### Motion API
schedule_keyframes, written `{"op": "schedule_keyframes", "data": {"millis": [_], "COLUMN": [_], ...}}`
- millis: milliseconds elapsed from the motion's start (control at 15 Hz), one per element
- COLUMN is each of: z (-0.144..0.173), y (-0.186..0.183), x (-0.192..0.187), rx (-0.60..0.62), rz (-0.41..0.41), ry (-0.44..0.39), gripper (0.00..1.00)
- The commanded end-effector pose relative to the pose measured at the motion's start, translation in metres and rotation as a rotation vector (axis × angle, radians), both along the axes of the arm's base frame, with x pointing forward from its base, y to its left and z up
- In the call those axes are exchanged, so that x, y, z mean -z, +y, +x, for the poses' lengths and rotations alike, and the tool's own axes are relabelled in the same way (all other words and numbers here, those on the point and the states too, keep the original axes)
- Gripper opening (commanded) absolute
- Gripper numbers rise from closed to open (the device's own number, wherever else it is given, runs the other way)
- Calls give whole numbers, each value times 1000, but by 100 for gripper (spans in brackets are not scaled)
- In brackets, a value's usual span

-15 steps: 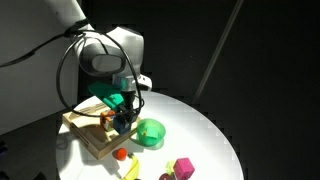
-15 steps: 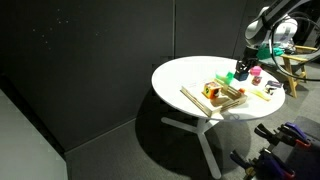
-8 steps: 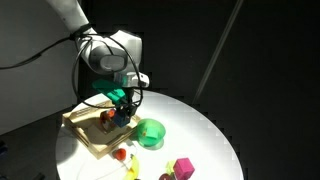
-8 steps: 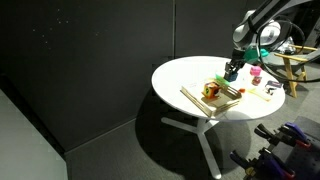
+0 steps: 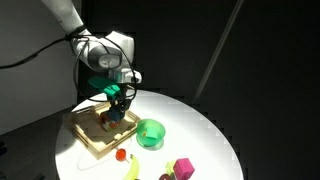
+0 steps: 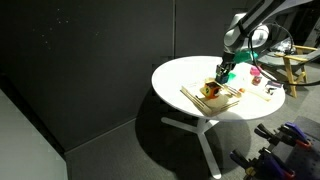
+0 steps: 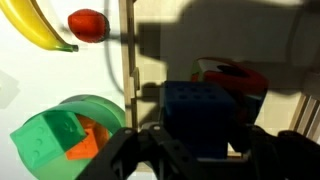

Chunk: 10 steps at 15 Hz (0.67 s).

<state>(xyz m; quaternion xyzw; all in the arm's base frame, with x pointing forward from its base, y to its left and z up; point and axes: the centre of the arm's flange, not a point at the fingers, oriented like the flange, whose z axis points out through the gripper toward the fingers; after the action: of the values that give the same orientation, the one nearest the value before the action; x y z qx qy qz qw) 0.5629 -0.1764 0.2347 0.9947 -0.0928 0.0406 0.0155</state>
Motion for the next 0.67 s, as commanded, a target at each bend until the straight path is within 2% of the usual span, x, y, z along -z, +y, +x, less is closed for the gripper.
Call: {"op": "schedule_keyframes", "data": {"millis": [0,600], "z": [10,13], "y": [11,29], "x": [-8,-6], "rx": [-10,-35], "rz": [5,19], "ry": [10,10], "gripper": [30,30]}}
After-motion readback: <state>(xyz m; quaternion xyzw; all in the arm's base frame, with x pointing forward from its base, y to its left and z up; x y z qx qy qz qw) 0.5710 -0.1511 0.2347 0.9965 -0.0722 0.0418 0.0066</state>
